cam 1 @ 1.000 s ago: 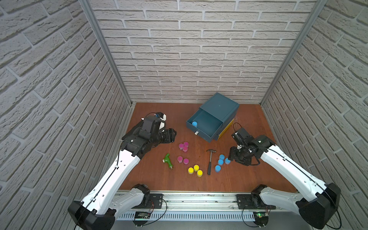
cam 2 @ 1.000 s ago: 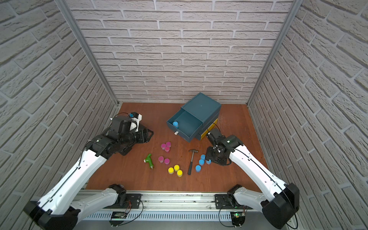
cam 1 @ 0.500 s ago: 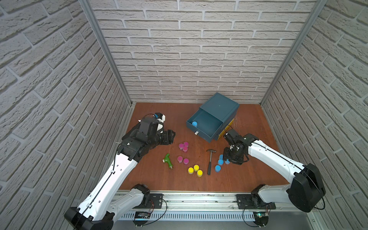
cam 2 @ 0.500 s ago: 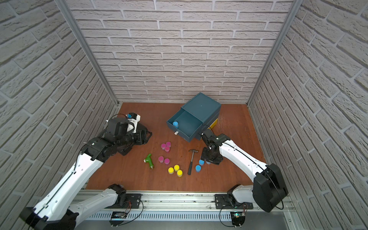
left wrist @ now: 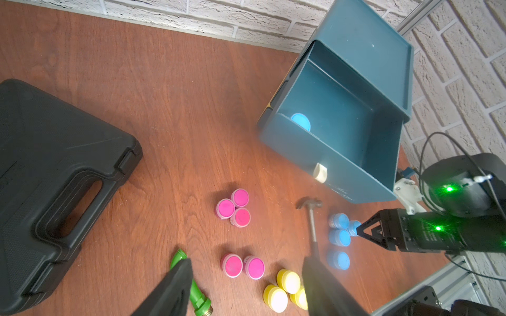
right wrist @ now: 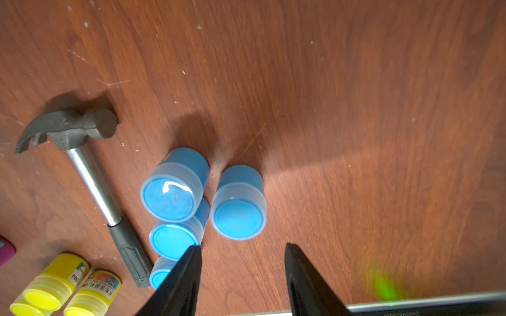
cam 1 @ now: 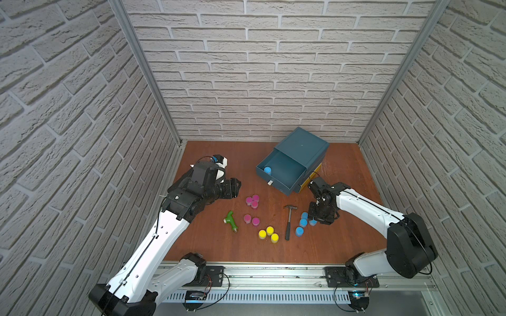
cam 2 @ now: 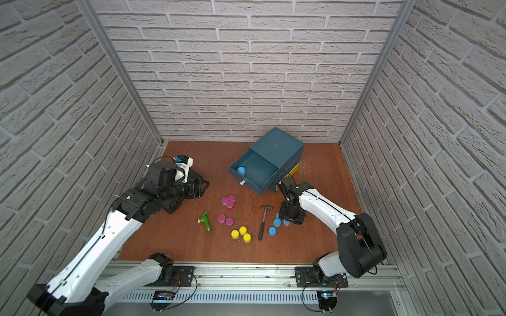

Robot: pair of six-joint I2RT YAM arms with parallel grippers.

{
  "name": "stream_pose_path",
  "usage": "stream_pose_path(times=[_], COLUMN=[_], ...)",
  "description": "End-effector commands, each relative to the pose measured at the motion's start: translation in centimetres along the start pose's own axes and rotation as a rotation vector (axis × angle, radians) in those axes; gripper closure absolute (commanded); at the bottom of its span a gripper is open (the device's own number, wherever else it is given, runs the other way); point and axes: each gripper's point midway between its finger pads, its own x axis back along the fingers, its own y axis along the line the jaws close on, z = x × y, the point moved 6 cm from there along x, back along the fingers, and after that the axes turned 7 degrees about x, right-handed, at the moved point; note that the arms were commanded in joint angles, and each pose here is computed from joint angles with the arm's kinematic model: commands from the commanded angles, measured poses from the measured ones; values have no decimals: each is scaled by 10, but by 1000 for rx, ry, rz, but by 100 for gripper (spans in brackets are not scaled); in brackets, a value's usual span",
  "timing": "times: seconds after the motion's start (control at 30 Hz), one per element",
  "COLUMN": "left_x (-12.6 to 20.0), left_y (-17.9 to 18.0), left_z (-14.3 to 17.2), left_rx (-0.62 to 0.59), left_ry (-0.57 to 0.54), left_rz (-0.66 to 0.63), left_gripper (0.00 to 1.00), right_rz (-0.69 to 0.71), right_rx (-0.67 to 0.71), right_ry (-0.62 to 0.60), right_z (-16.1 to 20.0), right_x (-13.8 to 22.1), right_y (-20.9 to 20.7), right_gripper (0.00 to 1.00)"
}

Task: Put the paint cans in the drawer according to color
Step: Pick up the paint can at the center of the board.

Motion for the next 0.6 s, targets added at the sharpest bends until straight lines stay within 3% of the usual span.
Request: stream_pose_path(times=[0.0, 0.57], left_x=[-2, -5], left_y=[-3, -5], left_z=[-6, -10], left_rx=[2, 1], left_ry=[-28, -26], left_rz=[8, 12], left_gripper=[31, 31], right_rz=[-7, 30], right_rx=[16, 13], right_ry=[8, 45], right_z=[-2, -6], right_x=[-6, -28], right_y=[0, -6], right_gripper=[45, 49])
